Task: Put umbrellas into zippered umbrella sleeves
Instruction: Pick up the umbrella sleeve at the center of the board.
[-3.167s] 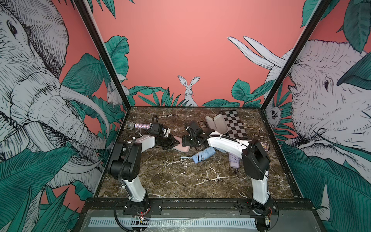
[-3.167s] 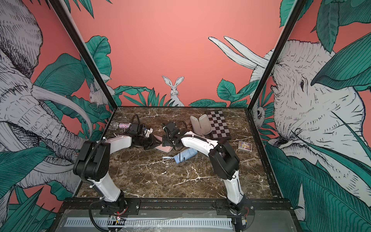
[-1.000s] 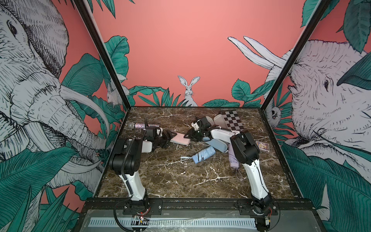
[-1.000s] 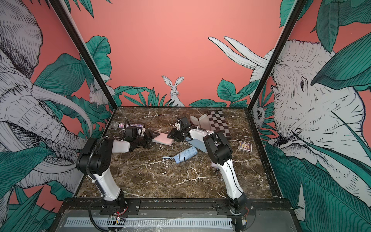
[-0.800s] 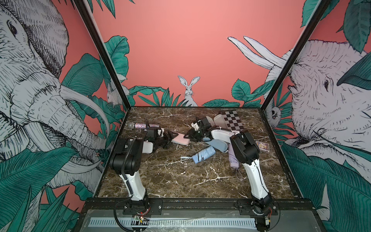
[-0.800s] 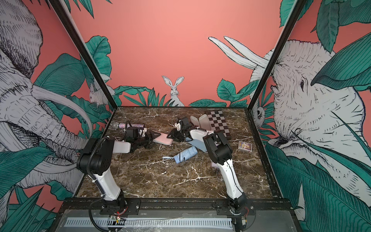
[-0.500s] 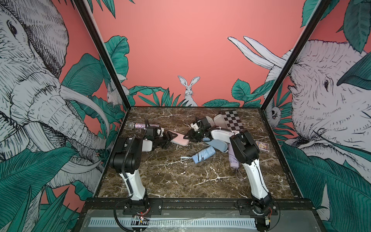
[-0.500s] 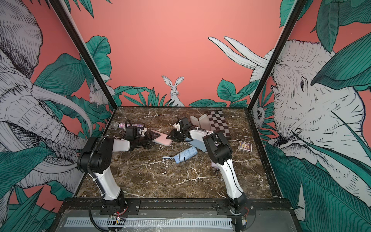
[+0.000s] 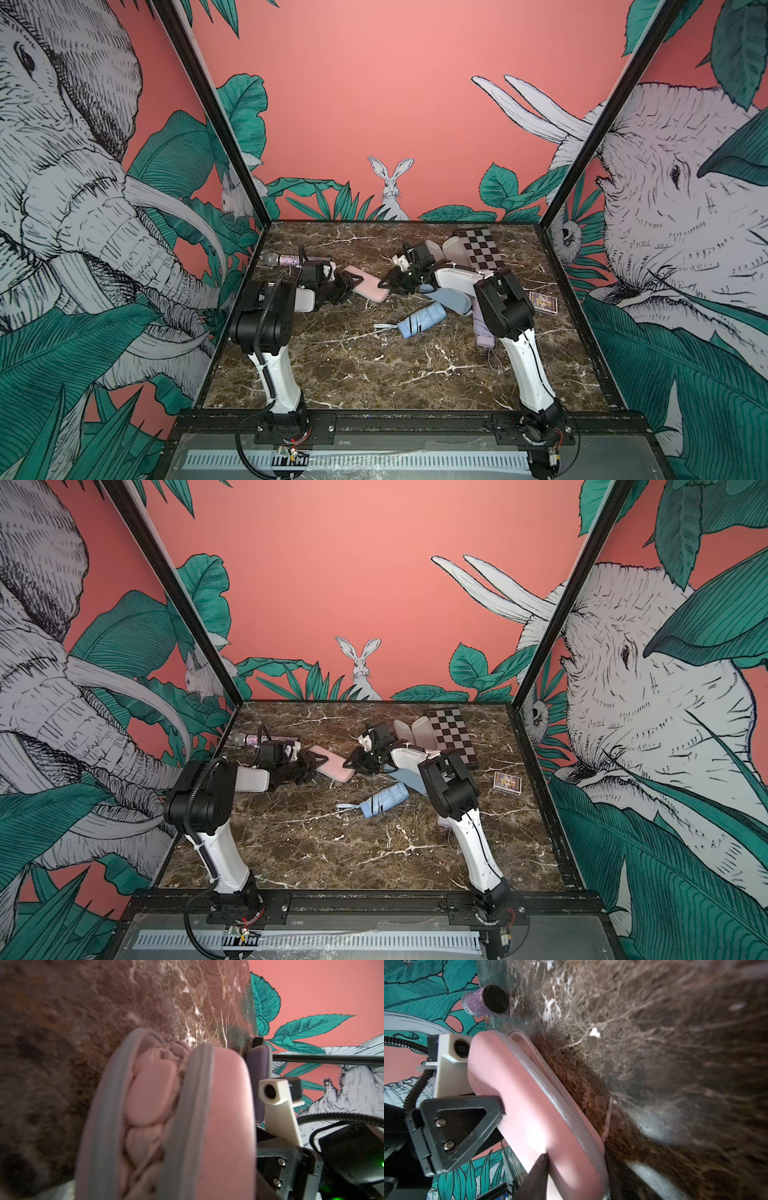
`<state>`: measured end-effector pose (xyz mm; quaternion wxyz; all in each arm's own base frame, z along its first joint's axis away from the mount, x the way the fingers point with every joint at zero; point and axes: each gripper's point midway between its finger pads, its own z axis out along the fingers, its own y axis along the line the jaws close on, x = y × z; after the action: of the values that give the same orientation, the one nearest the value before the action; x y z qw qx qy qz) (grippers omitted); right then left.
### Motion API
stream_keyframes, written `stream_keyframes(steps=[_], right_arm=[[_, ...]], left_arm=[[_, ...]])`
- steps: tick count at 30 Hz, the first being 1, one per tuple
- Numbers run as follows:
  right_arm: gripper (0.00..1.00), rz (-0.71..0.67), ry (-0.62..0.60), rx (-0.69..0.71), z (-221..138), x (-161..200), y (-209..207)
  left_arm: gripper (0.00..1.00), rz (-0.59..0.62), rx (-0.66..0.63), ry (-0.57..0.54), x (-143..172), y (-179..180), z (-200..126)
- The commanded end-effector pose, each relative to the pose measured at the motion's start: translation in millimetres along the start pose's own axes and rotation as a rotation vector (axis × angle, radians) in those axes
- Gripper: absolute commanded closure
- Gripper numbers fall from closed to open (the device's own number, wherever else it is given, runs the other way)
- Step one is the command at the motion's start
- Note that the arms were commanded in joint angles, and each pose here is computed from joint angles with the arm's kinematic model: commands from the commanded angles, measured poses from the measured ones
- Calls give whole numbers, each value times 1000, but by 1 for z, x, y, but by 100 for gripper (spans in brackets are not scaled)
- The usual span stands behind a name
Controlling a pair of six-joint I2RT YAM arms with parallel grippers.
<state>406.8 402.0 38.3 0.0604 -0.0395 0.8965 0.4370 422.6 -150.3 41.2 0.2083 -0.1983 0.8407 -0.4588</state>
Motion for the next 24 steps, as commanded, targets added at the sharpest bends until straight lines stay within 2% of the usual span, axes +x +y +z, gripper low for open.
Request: stream_keyframes(steps=[1,4,9,13,16,21,24], right_arm=[[58,77,144,101,15,53,-43],[51,43,142,65,6,57,-32],[28,-25,108,22,-11,52,-21],[14,-66,74,0,-25,40,-13],[4,-86,80,-55,-29,38,0],[3,-115,101,-220,-37,45,39],[6,-144,86,-291,-48,47,59]], left_arm=[[51,-3,31,-39,-2,-3,5],[64,12,57,-10,4,-10,0],[81,29,80,68,16,-21,-6],[82,46,138,105,26,-39,-17],[83,74,218,118,29,-66,-32],[82,113,348,142,35,-110,-54],[81,120,393,153,38,-125,-63]])
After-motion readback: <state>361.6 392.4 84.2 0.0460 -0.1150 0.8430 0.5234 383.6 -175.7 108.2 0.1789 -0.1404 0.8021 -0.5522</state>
